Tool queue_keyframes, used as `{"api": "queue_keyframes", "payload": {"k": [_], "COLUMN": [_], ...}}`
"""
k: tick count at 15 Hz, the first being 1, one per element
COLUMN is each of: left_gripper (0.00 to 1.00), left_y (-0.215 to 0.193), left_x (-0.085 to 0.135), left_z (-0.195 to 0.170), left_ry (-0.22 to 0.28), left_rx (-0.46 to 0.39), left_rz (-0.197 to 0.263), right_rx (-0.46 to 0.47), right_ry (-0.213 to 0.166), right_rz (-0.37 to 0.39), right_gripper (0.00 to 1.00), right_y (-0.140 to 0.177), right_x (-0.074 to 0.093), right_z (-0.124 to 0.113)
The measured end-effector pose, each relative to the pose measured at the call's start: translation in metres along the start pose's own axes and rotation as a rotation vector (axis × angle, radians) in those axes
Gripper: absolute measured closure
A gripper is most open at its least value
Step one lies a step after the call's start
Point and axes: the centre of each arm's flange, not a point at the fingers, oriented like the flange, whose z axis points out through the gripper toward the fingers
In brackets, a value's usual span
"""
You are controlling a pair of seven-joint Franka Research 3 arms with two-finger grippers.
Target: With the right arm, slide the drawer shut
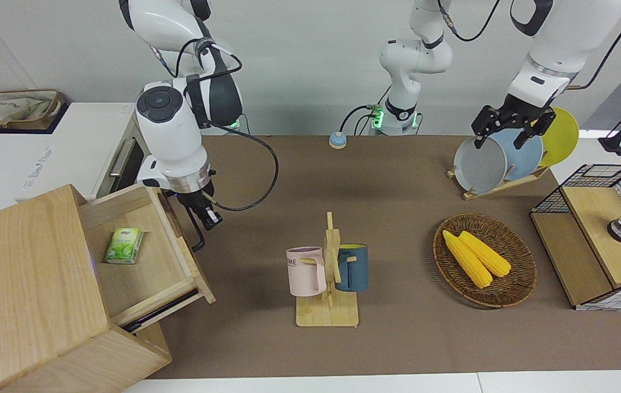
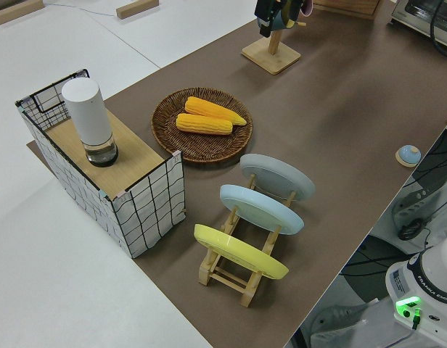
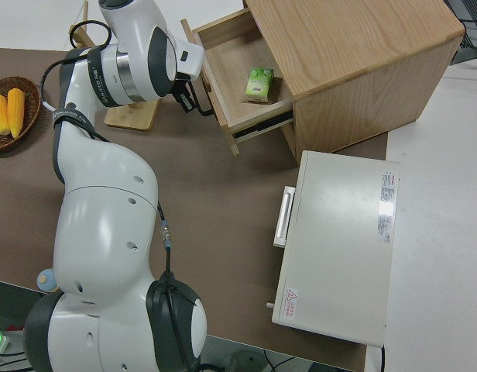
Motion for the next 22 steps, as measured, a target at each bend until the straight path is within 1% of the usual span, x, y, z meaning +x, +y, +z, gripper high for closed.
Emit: {"api": "queue_keyframes", "payload": {"k": [3, 5, 7, 8, 10, 11, 12, 14, 16, 20, 22], "left_gripper": [0.01, 0.0, 0.0, 0.0, 0.0, 0.0, 0.0, 0.01, 0.0, 0.0, 0.0], "left_y": [0.0, 0.0, 0.0, 0.0, 0.0, 0.0, 0.0, 0.0, 0.0, 0.0, 0.0], "left_x": [0.0, 0.0, 0.0, 0.0, 0.0, 0.0, 0.0, 0.0, 0.0, 0.0, 0.0], "left_z": [0.0, 0.0, 0.0, 0.0, 0.0, 0.0, 0.0, 0.0, 0.0, 0.0, 0.0], "left_ry": [0.0, 0.0, 0.0, 0.0, 0.0, 0.0, 0.0, 0.0, 0.0, 0.0, 0.0], "left_rx": [0.0, 0.0, 0.0, 0.0, 0.0, 0.0, 0.0, 0.0, 0.0, 0.0, 0.0], "left_rz": [0.0, 0.0, 0.0, 0.0, 0.0, 0.0, 0.0, 0.0, 0.0, 0.0, 0.0], "right_rx": [0.002, -0.002, -0.01, -0.01, 0.011, 0.02, 0.022, 0.02, 0.019, 0.019, 0.019], "right_ry": [-0.005, -0.001, 0.007, 0.005, -0.024, -0.031, -0.029, -0.023, -0.02, -0.019, -0.018], "right_rz": [0.012, 0.029, 0.048, 0.048, 0.045, 0.035, 0.023, 0.003, -0.006, -0.013, -0.018], "right_gripper": [0.99, 0.99, 0.99, 0.99, 0.99, 0.99, 0.99, 0.99, 0.99, 0.99, 0.99], "right_y": [0.009, 0.018, 0.03, 0.036, 0.049, 0.056, 0.064, 0.076, 0.08, 0.082, 0.085], "right_x": [0.015, 0.029, 0.047, 0.054, 0.072, 0.082, 0.092, 0.106, 0.111, 0.113, 0.117], "right_z": [0.0, 0.001, 0.003, 0.003, 0.003, 0.002, 0.001, 0.0, 0.0, -0.002, -0.002]}}
